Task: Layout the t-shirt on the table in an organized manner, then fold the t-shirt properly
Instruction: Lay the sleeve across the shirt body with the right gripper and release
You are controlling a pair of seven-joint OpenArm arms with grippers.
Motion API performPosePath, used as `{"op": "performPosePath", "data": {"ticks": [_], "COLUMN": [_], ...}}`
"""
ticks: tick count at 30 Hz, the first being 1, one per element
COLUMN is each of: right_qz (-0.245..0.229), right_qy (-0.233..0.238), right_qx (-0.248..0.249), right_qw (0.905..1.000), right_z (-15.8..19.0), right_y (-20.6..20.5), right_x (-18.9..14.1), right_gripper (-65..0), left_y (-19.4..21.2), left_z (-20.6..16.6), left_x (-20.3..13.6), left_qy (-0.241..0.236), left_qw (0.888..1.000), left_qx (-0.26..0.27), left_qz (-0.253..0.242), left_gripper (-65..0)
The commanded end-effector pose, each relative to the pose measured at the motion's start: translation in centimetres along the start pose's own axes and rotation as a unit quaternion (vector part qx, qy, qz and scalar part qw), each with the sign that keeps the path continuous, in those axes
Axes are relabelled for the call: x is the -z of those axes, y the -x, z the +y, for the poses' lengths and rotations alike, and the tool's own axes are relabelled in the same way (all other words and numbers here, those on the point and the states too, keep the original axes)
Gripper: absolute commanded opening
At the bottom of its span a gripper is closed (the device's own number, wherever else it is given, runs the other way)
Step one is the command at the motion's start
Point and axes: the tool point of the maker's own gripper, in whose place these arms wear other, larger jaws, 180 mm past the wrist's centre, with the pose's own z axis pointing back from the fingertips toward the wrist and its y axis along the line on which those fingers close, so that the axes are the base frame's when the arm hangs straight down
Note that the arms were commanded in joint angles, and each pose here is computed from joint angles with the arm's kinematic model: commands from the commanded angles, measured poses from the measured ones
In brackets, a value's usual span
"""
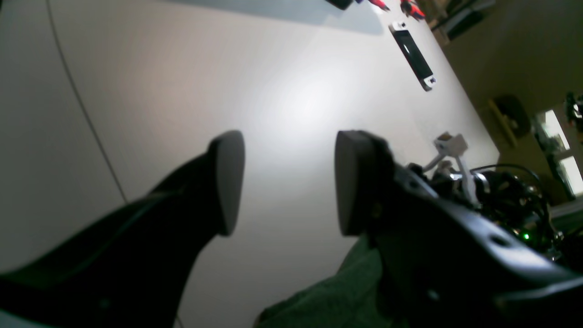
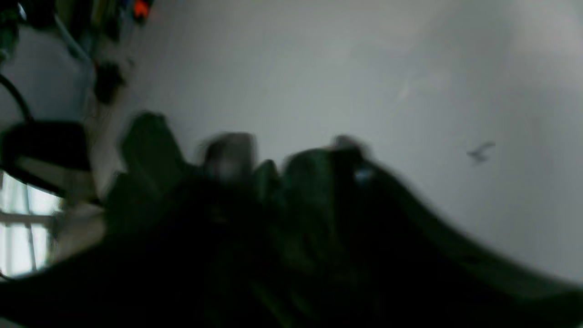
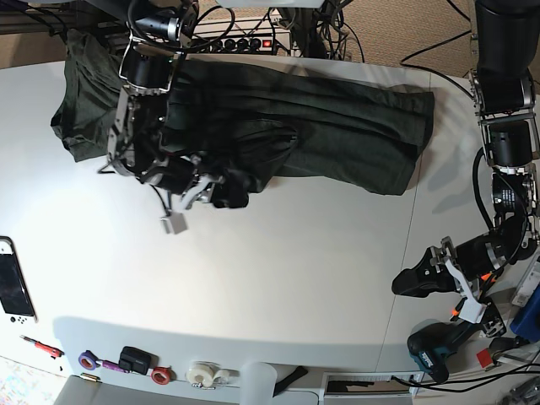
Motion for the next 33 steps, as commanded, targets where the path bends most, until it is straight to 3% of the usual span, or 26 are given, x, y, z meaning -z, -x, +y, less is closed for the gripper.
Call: {"op": "performPosePath", "data": {"ticks": [1,2,9,12,17,20,25,29,33], "right_qz": [0.058,0.058,0.007,0.007,0.011,0.050,0.109,0.113,0.094], "right_qy": [0.013,0.011,0.015,0.007,-0.052,-0.090,-0.115,-0.114,-0.141], "right_qx": [0.017,0.015,-0.057,-0.095,-0.146,-0.196,-0.288,-0.334,-0.353], "right_qw": [0.9981,0.9981,0.9983,0.9954,0.9879,0.9753,0.9445,0.9289,0.9203], "right_z": [-0.4,-0.2,2.0,4.8,11.3,15.0,19.3,21.1,23.3], "right_y": [2.8,2.7,-2.4,-3.3,-2.4,-0.3,3.4,4.7,5.1], "right_x": [0.4,0.4,-1.2,-1.6,0.6,2.6,5.2,6.3,6.8], "right_gripper": [-57.1,-65.0,-65.0,-65.0,-65.0,-65.0,-65.0,-65.0,-65.0], "left_y": [-3.0,-3.0,-3.0,-2.9,-2.9,-2.9,-2.9,-2.9,-2.9], "left_z": [-0.8,-0.8,-0.7,-0.5,-0.6,-0.5,-0.4,-0.4,-0.4], "left_x": [-0.6,-0.6,-0.7,-0.7,-0.7,-0.7,-0.9,-0.9,-0.9], "left_qy": [0.009,0.008,0.006,0.003,0.004,0.003,0.001,0.001,0.001], "left_qw": [0.999,0.999,0.999,0.999,0.999,0.999,0.999,0.999,0.999], "left_qx": [0.022,0.022,0.023,0.024,0.024,0.024,0.025,0.025,0.025], "left_qz": [-0.034,-0.034,-0.033,-0.031,-0.031,-0.031,-0.031,-0.030,-0.031], "left_gripper": [-33.3,-33.3,-33.3,-33.3,-33.3,-33.3,-33.3,-33.3,-33.3]}}
